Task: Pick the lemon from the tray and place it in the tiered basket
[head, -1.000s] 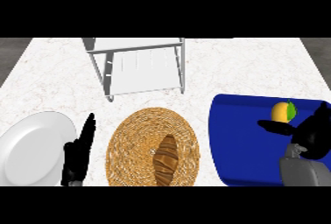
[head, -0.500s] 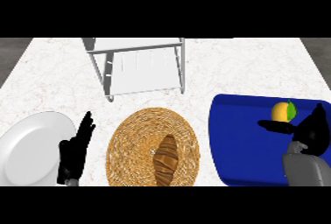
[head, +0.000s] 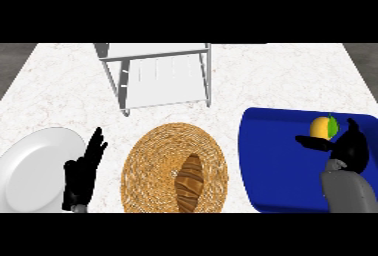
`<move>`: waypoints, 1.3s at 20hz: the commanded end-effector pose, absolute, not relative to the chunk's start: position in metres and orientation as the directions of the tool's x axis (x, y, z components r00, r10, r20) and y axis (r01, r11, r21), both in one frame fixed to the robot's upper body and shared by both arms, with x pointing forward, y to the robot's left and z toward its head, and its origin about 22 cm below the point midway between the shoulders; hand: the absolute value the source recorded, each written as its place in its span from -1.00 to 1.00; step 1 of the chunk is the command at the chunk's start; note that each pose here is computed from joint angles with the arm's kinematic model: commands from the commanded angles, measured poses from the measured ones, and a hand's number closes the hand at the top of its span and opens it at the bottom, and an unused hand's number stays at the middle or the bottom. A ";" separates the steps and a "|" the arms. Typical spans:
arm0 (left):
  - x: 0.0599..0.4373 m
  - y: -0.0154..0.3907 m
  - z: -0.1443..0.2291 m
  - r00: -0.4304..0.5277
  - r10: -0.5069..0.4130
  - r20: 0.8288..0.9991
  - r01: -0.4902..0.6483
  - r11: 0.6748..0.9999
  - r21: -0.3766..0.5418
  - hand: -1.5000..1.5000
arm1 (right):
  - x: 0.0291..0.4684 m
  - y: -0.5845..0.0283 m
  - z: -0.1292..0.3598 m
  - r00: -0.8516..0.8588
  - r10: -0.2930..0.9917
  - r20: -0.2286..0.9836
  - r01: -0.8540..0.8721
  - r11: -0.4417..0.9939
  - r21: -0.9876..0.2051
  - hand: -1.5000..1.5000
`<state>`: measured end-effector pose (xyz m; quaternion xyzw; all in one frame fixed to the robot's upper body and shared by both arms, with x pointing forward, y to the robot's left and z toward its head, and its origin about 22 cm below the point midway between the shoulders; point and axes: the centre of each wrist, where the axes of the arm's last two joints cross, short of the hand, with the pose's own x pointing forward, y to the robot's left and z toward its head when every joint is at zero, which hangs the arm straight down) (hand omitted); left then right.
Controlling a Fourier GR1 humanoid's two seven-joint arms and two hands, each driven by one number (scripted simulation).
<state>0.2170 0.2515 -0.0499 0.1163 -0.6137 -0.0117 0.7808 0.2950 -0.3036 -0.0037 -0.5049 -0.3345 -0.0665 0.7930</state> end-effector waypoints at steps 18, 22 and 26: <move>0.228 0.220 -0.043 0.235 -0.184 0.954 -0.032 0.980 0.197 0.00 | 0.338 -0.225 -0.016 0.281 0.938 0.201 -0.076 0.231 -0.970 1.00; 0.228 0.220 -0.045 0.236 -0.173 0.956 -0.050 0.981 0.189 0.00 | 0.345 -0.185 0.000 -0.037 0.983 0.181 -0.265 0.165 -0.950 1.00; 0.215 0.246 -0.049 0.263 -0.173 0.949 -0.109 0.972 0.207 0.00 | 0.367 -0.174 0.057 -0.158 0.912 0.379 -0.287 0.324 -0.901 1.00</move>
